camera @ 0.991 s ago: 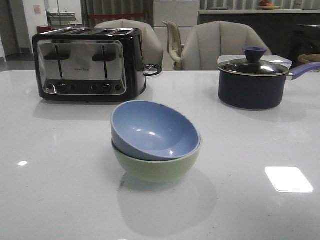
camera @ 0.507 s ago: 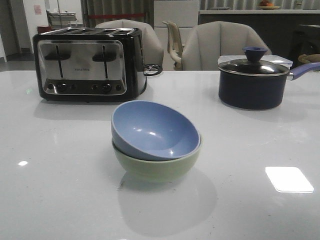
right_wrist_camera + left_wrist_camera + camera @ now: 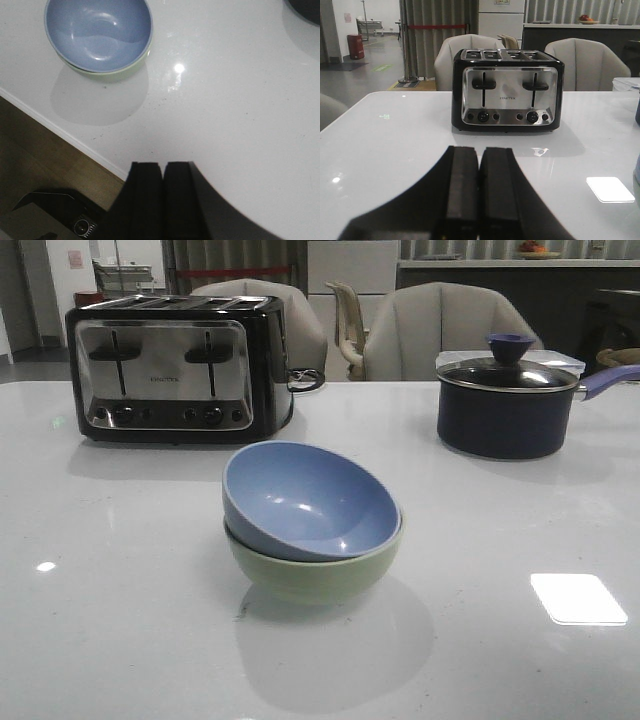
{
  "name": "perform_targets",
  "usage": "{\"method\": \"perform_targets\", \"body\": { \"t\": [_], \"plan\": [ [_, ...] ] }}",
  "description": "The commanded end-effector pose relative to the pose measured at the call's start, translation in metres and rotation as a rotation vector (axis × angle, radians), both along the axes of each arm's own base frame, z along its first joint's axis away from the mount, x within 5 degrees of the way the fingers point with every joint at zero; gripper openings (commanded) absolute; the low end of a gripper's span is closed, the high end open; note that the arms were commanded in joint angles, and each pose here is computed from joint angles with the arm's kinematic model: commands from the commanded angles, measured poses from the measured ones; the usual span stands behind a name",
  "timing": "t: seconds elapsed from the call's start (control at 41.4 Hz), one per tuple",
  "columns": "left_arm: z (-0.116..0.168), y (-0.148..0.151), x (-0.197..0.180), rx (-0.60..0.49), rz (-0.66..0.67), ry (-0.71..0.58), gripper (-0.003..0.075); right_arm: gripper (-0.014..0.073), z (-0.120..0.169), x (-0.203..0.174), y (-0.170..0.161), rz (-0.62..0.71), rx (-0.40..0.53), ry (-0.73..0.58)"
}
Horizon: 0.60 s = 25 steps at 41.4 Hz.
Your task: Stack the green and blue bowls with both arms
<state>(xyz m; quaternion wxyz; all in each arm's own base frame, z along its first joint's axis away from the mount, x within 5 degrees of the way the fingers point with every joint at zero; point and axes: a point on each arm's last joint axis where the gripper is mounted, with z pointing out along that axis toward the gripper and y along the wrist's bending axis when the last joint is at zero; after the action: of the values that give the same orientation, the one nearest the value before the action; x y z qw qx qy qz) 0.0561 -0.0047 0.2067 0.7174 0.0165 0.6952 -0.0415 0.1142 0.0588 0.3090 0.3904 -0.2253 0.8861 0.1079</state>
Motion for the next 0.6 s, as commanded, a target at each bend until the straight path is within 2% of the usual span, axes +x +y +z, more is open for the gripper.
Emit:
{"method": "perform_targets", "body": {
  "t": [0.0,0.121,0.242,0.58],
  "plan": [
    [0.003,0.000,-0.001,-0.019,-0.004,-0.090,0.0101,0.0034,0.013,0.003,0.001,-0.001,0.029,-0.085],
    [0.003,0.000,-0.001,-0.019,-0.004,-0.090,0.0101,0.0034,0.012,-0.001,-0.001,-0.003,0.038,-0.104],
    [0.003,0.000,-0.001,-0.019,-0.004,-0.090,0.0101,0.0034,0.004,-0.012,-0.014,-0.067,0.059,-0.161],
    [0.003,0.000,-0.001,-0.019,-0.004,-0.090,0.0101,0.0034,-0.059,-0.052,-0.050,-0.361,0.155,-0.591]
  ]
}}
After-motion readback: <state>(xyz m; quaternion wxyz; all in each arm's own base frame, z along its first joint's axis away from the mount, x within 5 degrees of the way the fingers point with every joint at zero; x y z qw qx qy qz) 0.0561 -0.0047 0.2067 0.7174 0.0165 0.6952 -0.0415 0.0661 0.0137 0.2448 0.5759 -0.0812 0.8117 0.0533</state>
